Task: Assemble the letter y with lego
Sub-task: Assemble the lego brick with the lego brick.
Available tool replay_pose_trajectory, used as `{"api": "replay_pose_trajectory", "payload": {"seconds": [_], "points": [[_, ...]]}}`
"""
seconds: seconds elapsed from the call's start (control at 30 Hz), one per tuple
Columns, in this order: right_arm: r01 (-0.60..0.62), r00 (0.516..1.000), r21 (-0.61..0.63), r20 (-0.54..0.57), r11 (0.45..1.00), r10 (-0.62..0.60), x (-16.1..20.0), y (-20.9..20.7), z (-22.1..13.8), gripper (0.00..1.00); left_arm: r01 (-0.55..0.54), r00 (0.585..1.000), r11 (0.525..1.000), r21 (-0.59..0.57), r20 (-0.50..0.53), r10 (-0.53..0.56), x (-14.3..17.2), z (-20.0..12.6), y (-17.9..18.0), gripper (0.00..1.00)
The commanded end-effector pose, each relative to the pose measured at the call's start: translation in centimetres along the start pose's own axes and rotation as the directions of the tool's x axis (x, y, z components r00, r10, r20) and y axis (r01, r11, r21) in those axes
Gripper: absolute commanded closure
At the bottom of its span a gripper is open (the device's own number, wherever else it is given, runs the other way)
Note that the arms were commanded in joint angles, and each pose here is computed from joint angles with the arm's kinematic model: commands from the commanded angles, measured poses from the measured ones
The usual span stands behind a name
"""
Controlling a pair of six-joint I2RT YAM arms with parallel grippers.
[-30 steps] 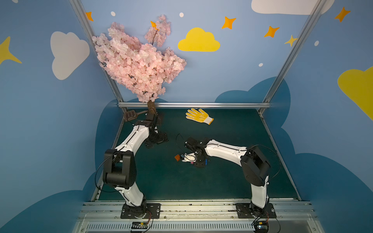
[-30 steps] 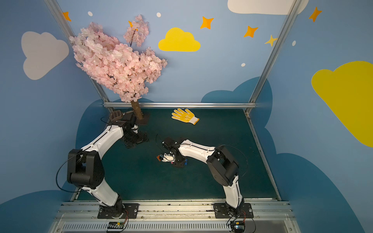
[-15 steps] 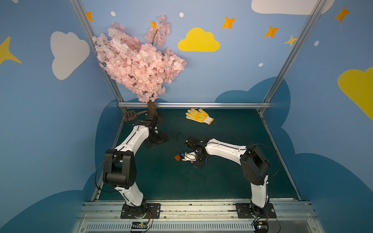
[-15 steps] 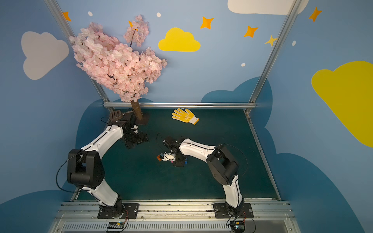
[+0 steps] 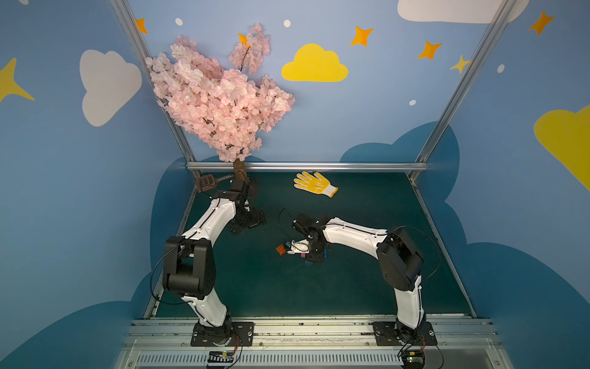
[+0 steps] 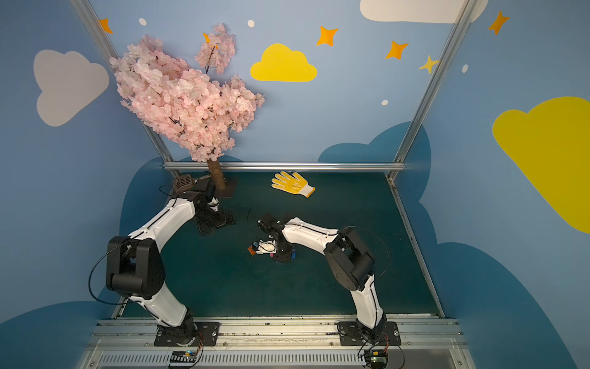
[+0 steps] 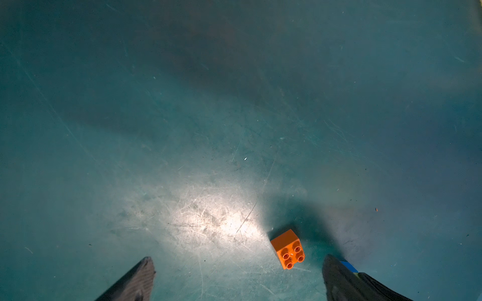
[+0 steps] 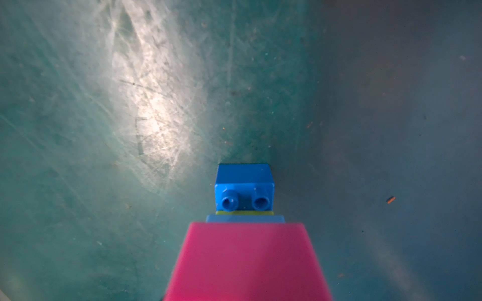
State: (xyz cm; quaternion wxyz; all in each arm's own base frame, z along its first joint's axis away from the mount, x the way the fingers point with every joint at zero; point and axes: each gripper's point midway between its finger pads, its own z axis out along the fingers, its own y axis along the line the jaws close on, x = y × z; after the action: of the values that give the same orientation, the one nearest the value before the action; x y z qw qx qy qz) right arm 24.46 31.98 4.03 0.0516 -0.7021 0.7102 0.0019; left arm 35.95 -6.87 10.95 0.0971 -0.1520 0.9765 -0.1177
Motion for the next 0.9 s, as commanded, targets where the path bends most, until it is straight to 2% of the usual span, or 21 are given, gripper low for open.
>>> {"api": "replay_pose_trajectory", "payload": {"seconds": [0.0, 0.13, 0.43, 0.67, 0.87], "points": [[-0.007, 0.999, -0.025, -0.036, 1.000, 0.006, 0.5, -0.2, 2.7, 1.00, 0.000, 1.000, 1.000, 0.010, 0.000, 0.000, 0.2, -0.3, 0.0, 0.00], [-0.040, 0.998, -0.070, -0.041, 0.997, 0.038, 0.9, 0.8, 3.6, 1.00, 0.000, 1.000, 1.000, 0.013, 0.007, 0.000, 0.0, -0.4, 0.0, 0.00], [-0.074, 0.997, -0.080, -0.041, 0.994, 0.071, 1.2, 1.4, 4.5, 1.00, 0.003, 1.000, 1.000, 0.018, 0.004, -0.003, 0.0, -0.4, 0.0, 0.00], [-0.083, 0.996, -0.067, -0.028, 0.994, 0.081, 0.8, 1.0, 4.1, 1.00, 0.003, 1.000, 1.000, 0.014, 0.003, -0.003, 0.1, -0.3, 0.1, 0.00], [-0.117, 0.991, -0.103, 0.054, 0.988, 0.122, -1.0, 0.9, 1.7, 1.00, 0.006, 1.000, 1.000, 0.016, 0.002, -0.006, 0.0, -0.2, 0.1, 0.00]]}}
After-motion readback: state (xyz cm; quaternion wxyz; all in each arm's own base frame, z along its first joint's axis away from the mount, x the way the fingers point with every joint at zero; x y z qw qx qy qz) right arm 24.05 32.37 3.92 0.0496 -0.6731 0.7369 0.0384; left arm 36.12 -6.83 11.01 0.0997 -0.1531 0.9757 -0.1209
